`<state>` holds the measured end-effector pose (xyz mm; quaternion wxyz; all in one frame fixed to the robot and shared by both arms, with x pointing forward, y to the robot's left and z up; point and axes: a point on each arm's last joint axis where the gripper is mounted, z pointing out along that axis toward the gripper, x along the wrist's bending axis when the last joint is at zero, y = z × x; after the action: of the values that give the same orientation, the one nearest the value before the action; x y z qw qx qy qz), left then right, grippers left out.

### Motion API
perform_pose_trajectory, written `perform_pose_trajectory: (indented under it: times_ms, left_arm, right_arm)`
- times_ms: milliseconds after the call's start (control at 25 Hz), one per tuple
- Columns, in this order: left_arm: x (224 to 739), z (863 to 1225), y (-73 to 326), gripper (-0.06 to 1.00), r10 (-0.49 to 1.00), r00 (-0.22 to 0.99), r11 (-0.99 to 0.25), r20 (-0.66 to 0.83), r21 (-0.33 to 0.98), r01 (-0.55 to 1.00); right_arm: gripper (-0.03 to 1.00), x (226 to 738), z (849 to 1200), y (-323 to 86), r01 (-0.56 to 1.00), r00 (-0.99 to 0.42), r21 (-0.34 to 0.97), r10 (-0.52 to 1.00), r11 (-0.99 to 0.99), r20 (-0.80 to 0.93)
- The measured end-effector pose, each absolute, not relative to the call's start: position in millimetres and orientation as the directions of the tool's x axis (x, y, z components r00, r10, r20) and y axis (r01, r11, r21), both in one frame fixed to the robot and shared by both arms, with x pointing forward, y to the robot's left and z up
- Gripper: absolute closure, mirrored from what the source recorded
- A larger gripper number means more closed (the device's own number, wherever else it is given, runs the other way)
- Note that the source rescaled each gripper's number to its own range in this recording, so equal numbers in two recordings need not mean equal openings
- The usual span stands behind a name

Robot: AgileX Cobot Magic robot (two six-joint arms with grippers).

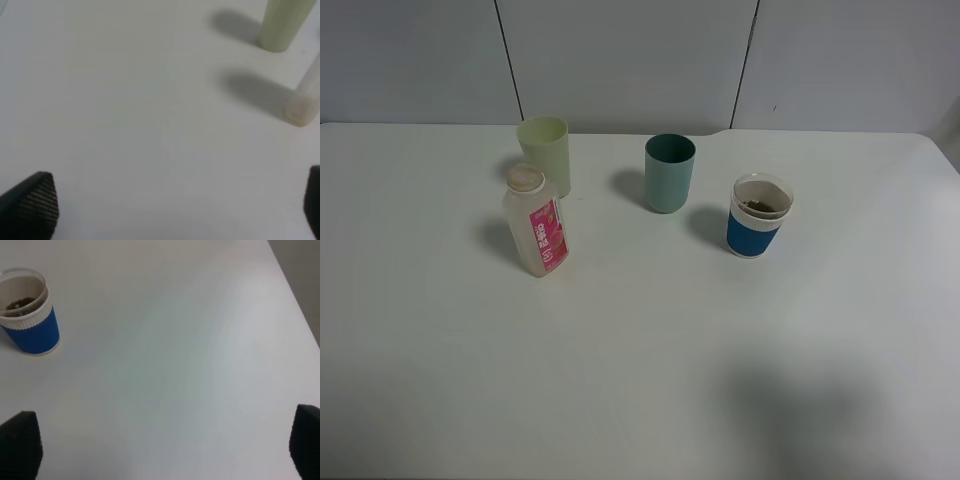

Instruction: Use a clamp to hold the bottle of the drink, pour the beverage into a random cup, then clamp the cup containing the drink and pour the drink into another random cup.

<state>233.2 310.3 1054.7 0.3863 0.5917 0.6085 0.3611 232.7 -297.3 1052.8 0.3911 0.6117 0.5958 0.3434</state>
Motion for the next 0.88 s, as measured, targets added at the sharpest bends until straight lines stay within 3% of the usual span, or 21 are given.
perform_pose_trajectory:
  times_ms: [880]
  left_arm:
    - [233.2, 1054.7, 310.2, -0.06, 0.999, 0.005, 0.034, -0.041, 0.897, 0.441]
  right_arm:
    - [-0.03, 232.7, 1052.8, -297.3, 0.460, 0.054, 0.888, 0.997, 0.016, -0.046]
